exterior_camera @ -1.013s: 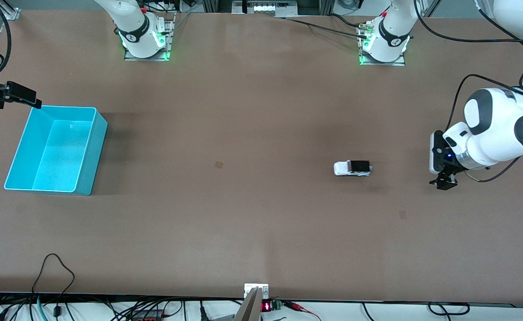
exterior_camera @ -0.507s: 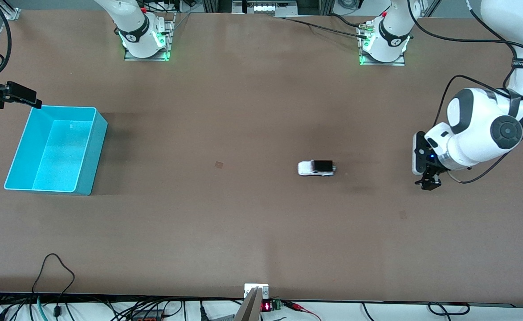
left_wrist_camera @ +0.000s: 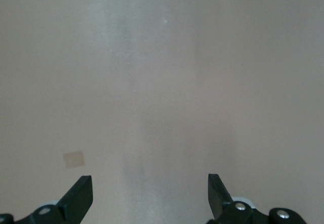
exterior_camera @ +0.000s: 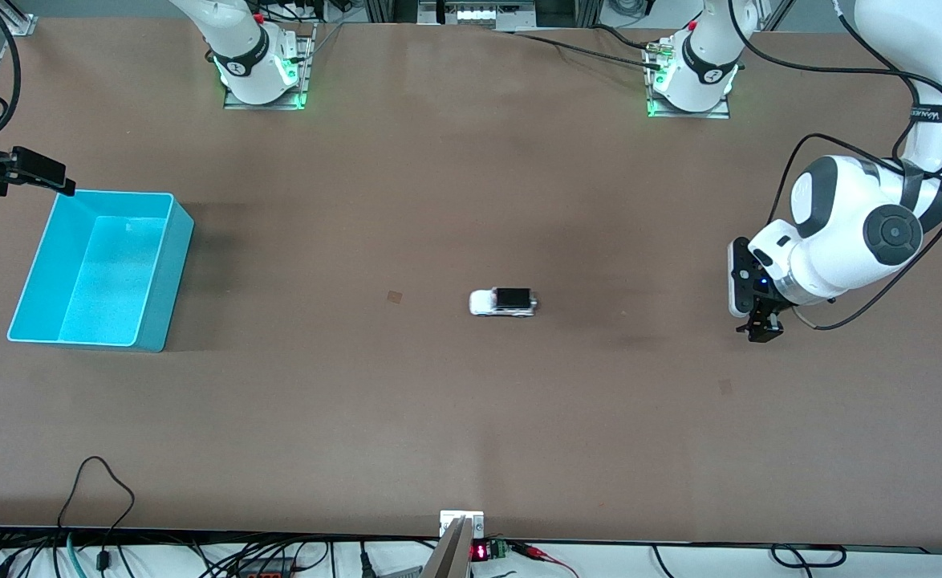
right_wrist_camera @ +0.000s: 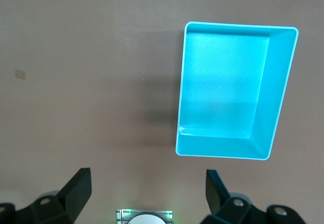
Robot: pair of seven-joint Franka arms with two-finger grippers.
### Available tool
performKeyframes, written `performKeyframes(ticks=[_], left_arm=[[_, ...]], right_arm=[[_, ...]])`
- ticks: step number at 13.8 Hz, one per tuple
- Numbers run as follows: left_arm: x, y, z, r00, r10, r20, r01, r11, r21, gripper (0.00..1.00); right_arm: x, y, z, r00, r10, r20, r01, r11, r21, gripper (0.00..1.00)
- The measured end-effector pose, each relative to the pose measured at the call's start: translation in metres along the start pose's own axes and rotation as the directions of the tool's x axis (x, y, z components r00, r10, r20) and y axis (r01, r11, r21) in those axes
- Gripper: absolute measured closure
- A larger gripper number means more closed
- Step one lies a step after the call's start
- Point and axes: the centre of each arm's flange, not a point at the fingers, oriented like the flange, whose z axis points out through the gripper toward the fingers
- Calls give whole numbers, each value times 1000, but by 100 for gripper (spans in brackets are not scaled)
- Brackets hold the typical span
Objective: Wind and store white jeep toy
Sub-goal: 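Raise the left gripper away while the right gripper reaches out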
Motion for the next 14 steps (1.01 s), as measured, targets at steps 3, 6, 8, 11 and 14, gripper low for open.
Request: performKeyframes(ticks=[3, 6, 8, 11, 14], left_arm=[[3, 0, -9, 989, -145, 0, 145, 989, 15, 0], [9, -3, -17, 964, -265, -5, 265, 964, 32, 0], [11, -6, -25, 932, -362, -14, 362, 931, 46, 0], [10, -11, -36, 838, -545, -36, 546, 835, 61, 0], [4, -15, -45, 708, -704, -60, 706, 705, 69, 0]], right_arm=[[0, 0, 0, 1000, 0, 1, 0, 1000, 0, 0], [0, 0, 0, 1000, 0, 1, 0, 1000, 0, 0], [0, 0, 0, 1000, 0, 1, 0, 1000, 0, 0], [0, 0, 0, 1000, 0, 1, 0, 1000, 0, 0], [0, 0, 1, 1000, 0, 1, 0, 1000, 0, 0]])
